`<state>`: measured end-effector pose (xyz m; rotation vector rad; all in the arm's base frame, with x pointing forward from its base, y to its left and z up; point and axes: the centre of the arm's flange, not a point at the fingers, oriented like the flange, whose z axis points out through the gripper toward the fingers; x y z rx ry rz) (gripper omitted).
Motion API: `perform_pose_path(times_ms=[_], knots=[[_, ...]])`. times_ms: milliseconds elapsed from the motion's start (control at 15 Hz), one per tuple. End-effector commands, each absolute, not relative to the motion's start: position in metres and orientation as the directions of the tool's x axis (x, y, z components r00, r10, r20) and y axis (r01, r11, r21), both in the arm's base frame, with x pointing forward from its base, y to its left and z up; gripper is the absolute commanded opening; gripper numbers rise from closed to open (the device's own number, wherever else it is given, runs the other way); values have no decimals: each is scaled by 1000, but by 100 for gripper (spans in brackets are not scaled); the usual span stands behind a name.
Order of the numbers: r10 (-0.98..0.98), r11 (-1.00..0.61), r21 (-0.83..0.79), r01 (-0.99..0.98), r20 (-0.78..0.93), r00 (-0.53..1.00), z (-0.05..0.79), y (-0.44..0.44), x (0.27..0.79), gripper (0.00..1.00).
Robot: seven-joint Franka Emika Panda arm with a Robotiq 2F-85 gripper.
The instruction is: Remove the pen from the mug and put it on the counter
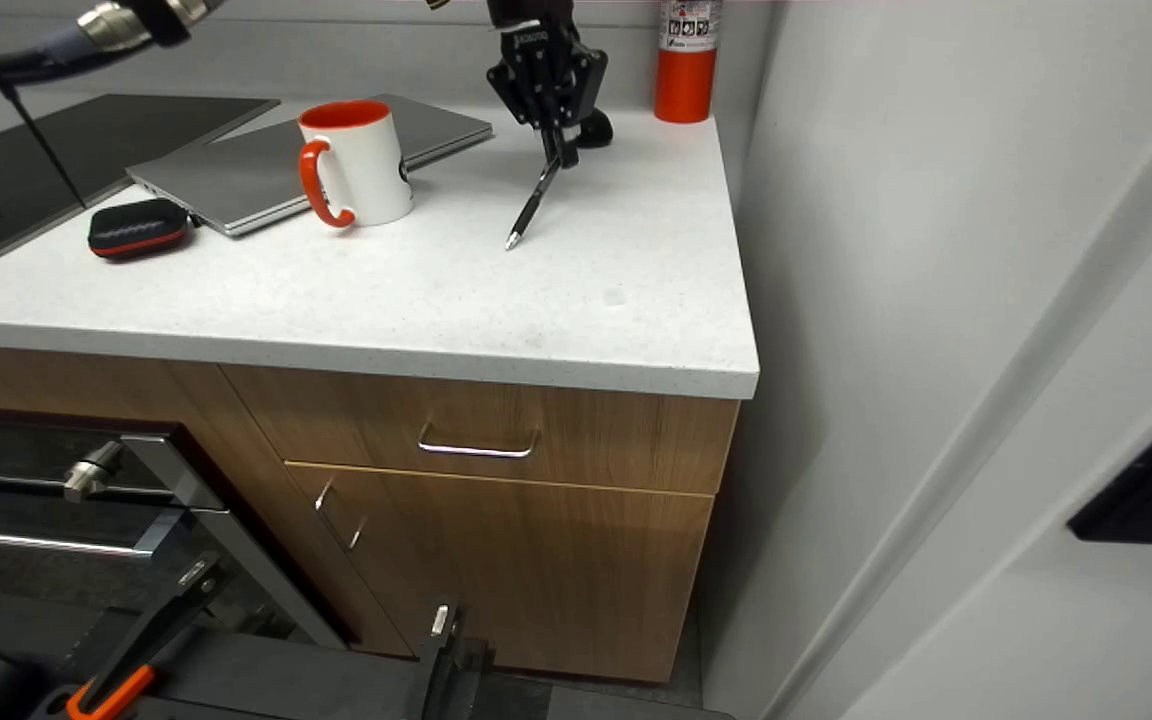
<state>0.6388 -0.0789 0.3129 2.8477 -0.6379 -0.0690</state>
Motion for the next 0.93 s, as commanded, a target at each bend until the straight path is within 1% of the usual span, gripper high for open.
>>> perform_pose_path(times_ms=[0,67,267,533,600,733,800,867], knots=[[-452,-872,212,-442,-2,892,303,-78,658,38],[-450,-874,205,-441,0,893,303,-78,656,44],[-453,-874,195,-445,3,892,304,-78,654,68],[-455,-876,181,-448,2,891,310,-80,652,97],[-456,-876,177,-449,2,890,312,-80,652,100],[-441,-887,159,-433,-21,897,315,-81,649,100],[-447,-878,195,-437,-7,895,307,-80,647,100],[-446,-879,194,-436,-7,895,307,-80,647,100]])
